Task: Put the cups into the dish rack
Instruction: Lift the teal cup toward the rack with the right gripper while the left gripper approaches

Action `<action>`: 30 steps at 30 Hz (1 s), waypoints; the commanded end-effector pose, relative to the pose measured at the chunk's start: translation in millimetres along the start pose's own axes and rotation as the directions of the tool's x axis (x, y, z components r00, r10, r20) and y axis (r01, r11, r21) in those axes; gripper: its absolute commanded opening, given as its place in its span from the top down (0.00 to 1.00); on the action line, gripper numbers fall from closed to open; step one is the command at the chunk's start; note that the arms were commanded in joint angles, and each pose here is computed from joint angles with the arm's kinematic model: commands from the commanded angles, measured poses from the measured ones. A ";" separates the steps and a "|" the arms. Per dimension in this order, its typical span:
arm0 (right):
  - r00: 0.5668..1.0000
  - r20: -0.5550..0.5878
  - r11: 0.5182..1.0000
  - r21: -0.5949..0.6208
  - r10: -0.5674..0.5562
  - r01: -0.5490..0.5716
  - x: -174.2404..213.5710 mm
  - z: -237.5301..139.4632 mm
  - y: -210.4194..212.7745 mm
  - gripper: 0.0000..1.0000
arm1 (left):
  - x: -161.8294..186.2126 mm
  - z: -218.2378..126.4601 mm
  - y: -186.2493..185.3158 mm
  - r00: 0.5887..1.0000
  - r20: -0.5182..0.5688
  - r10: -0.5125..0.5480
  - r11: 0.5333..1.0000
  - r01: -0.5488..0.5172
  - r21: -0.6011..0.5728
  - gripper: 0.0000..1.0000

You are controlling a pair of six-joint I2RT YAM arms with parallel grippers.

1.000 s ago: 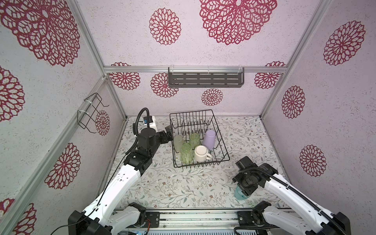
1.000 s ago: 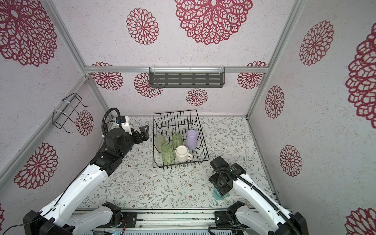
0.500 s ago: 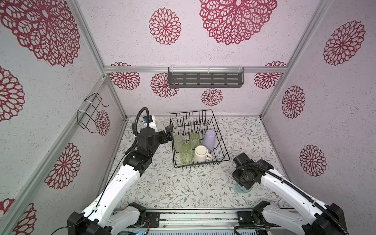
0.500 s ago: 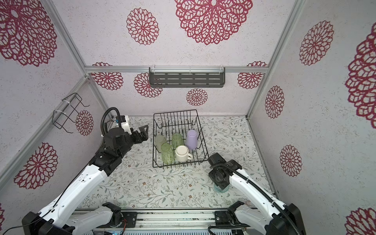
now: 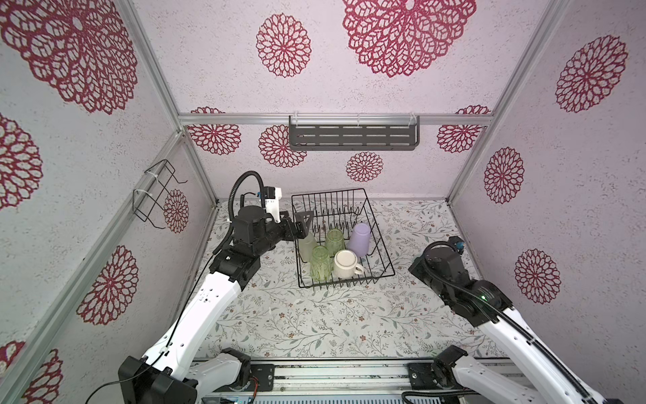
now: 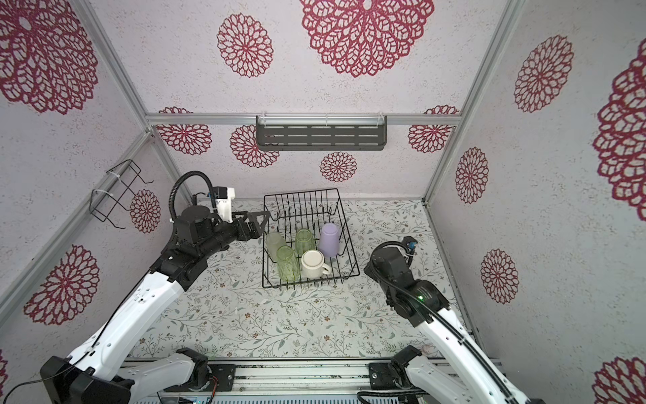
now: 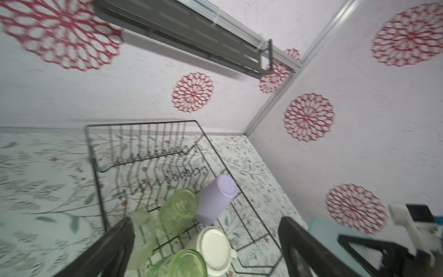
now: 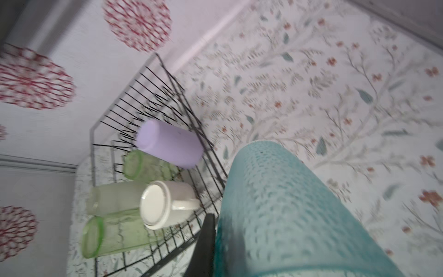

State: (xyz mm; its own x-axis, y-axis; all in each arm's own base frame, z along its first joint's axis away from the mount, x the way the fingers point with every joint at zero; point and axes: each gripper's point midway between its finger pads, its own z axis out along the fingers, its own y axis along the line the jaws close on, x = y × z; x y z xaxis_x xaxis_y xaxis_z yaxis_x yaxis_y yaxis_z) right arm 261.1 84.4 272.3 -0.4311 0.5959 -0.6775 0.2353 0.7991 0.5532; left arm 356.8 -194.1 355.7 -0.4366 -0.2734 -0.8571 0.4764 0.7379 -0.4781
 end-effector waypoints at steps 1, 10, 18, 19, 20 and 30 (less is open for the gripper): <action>0.957 0.290 0.965 -0.250 -0.009 0.085 -61.4 -25.5 55.0 0.98 | -6.8 -3.9 -63.2 1.000 -0.024 -0.014 0.930 0.022 0.366 0.03; 0.786 0.616 0.604 -0.604 -0.060 0.520 -83.7 -106.7 156.0 0.96 | 1.0 -4.9 -114.9 0.980 -0.186 -0.063 0.791 0.163 0.589 0.03; 0.779 0.604 0.323 -0.713 -0.167 0.623 -39.0 -123.7 185.6 0.97 | 14.4 -11.6 -145.0 0.946 -0.321 -0.051 0.674 0.270 0.688 0.03; 0.775 0.603 0.277 -0.725 -0.187 0.631 -31.2 -126.4 188.4 0.97 | 15.9 -12.7 -147.8 0.940 -0.340 -0.044 0.660 0.283 0.696 0.03; 0.776 0.596 0.242 -0.737 -0.207 0.631 -24.3 -127.2 190.3 0.97 | 16.6 -14.9 -150.9 0.936 -0.351 -0.035 0.648 0.289 0.705 0.03; 0.788 0.529 0.065 -0.816 -0.313 0.574 14.0 -124.1 204.5 1.00 | 44.1 -12.1 -159.3 0.910 -0.413 0.040 0.672 0.282 0.685 0.03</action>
State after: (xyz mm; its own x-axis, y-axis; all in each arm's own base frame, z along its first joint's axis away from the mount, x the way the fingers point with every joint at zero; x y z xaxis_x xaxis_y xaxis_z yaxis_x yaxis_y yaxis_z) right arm 218.3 241.9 403.0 -0.0572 0.2378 -0.9696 -0.8939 0.4202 0.1558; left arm 261.1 -311.8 401.0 -0.7077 -0.0080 -0.7065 0.7065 -0.0062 -0.7077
